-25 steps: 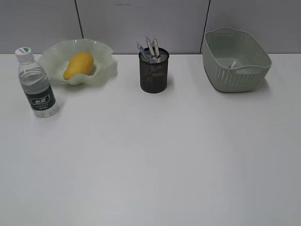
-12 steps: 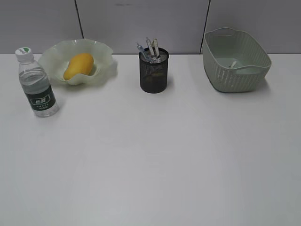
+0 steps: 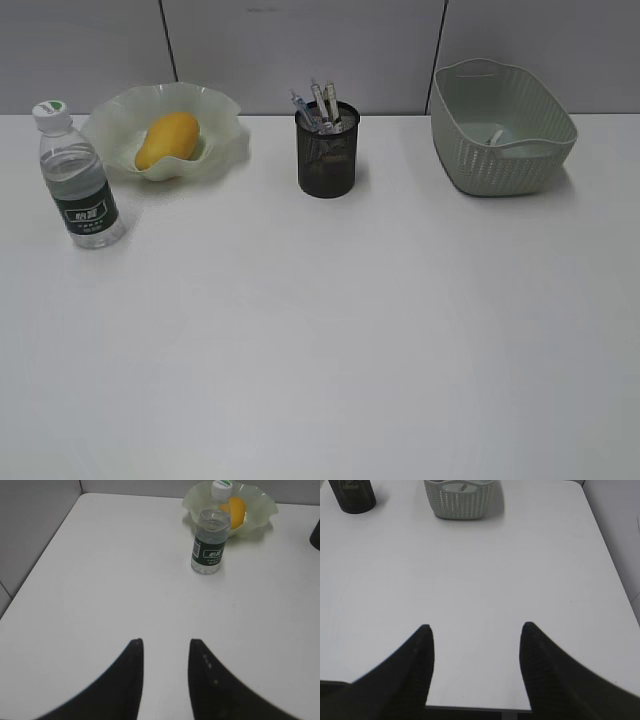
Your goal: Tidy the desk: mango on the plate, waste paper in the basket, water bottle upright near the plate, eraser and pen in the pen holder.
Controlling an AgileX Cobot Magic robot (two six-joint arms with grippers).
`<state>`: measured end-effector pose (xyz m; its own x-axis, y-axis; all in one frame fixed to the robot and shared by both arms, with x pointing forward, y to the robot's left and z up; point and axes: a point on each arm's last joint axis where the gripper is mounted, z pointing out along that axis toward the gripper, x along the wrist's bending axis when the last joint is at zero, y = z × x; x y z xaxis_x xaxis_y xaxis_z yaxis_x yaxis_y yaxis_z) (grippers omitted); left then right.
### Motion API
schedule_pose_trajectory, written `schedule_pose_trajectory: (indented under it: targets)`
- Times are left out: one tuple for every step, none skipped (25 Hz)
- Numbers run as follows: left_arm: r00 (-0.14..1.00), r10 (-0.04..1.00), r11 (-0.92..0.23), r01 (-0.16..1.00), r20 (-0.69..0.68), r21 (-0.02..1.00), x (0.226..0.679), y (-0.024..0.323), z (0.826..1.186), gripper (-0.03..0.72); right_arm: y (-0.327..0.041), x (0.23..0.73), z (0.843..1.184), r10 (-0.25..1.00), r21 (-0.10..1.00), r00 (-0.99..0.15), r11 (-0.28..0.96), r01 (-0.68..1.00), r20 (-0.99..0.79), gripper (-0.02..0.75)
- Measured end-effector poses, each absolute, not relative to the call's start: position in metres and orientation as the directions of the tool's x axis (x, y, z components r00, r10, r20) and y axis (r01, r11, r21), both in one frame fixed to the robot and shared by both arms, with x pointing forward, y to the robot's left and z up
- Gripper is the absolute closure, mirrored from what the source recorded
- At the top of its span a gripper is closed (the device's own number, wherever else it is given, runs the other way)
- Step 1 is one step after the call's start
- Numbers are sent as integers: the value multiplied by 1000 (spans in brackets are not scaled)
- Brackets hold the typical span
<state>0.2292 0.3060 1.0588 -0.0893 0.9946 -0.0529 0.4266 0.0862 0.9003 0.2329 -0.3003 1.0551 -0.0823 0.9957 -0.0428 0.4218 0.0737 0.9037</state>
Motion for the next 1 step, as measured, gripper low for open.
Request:
schedule_pose_trajectory:
  targets:
    - [-89, 995, 86, 427, -53, 900, 229, 306, 1059, 449, -300, 233, 1055, 996, 904, -82, 74, 422, -43, 296]
